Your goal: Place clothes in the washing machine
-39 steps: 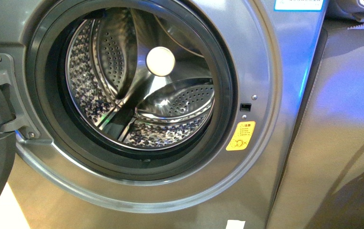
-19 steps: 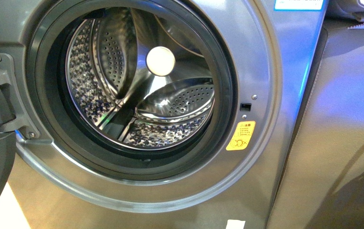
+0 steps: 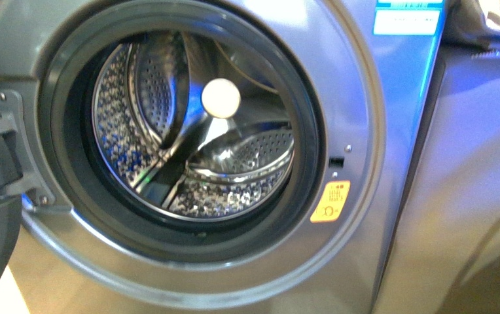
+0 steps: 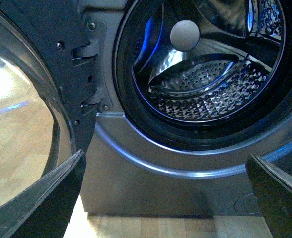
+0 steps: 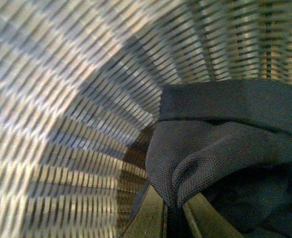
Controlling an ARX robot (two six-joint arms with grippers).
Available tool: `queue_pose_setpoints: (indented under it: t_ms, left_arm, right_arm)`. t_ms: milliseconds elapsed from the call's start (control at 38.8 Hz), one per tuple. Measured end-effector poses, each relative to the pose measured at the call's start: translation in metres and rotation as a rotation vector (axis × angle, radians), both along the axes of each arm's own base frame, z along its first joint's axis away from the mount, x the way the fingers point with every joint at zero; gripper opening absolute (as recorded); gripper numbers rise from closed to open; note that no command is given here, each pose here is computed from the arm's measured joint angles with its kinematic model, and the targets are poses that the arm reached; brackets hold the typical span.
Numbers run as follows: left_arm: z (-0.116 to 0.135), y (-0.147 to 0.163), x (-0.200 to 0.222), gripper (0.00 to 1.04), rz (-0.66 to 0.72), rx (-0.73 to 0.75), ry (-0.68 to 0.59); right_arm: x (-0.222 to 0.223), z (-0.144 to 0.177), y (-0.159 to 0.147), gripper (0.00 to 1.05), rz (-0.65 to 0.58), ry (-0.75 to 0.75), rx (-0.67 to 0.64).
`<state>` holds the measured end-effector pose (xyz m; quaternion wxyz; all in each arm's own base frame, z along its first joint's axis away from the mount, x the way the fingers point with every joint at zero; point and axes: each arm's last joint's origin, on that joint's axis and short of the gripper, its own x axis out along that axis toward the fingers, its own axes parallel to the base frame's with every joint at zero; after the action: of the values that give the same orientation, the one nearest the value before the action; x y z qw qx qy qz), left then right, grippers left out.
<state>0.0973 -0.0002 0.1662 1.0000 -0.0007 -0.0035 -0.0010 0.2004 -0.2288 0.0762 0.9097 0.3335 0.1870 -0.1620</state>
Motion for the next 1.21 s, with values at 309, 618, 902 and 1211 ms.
queue_pose_setpoints:
  t_ms: [309, 618, 902, 1211]
  left_arm:
    - [0.000, 0.000, 0.000, 0.98, 0.000, 0.000, 0.000]
    - [0.000, 0.000, 0.000, 0.98, 0.000, 0.000, 0.000]
    - [0.000, 0.000, 0.000, 0.98, 0.000, 0.000, 0.000]
    - [0.000, 0.000, 0.000, 0.98, 0.000, 0.000, 0.000]
  right_arm:
    - [-0.028, 0.112, 0.013, 0.03, 0.028, -0.235, -0.133]
    - [-0.027, 0.224, 0.028, 0.03, 0.067, -0.413, -0.274]
    - [-0.008, 0.389, 0.083, 0.03, 0.176, -0.584, -0.438]
    - [0.005, 0.523, 0.172, 0.03, 0.270, -0.664, -0.549]
